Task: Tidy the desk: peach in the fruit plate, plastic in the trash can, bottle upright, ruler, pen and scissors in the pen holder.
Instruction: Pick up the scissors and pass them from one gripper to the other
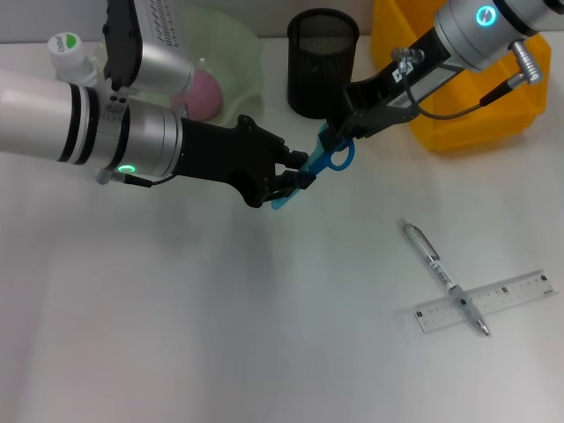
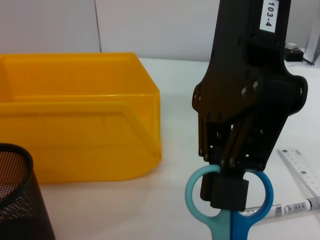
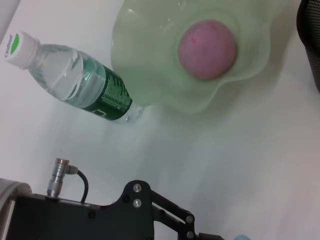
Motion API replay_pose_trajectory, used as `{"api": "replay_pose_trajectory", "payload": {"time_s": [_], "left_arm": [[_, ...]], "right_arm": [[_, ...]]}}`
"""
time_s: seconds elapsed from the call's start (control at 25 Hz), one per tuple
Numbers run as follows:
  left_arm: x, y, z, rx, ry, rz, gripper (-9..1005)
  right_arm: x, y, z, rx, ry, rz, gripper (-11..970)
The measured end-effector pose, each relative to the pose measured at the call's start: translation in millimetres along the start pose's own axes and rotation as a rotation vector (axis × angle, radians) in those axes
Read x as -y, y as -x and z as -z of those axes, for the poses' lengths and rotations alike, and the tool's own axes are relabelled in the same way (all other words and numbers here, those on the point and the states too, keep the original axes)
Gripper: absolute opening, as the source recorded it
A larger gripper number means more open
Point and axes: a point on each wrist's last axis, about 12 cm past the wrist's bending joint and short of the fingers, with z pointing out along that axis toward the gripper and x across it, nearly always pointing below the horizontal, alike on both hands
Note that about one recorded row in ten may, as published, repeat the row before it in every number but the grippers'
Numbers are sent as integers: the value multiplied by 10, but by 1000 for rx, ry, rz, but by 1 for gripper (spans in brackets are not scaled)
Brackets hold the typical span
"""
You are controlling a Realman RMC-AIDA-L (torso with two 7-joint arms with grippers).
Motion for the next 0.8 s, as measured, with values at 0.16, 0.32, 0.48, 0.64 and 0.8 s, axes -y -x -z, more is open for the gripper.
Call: {"api": "replay_pose_trajectory", "payload": {"time_s": [0.16, 0.32, 0.48, 0.64, 0.8], "left_arm": [[0, 1, 0, 0, 0, 0, 219], [-4, 7, 10, 2, 3, -5, 219], [-4, 4, 18, 2, 7, -7, 219], [-1, 5, 19, 8, 7, -3, 143], [3, -2, 23, 12, 8, 0, 91]], "right_arm": [[-2, 0, 0, 0, 1, 5, 108], [-9, 2, -1, 3, 9, 11, 91], [-13, -2, -5, 2, 14, 14, 86], [-10, -7, -7, 1, 15, 13, 86], [0, -18, -11, 0, 16, 10, 85]]}}
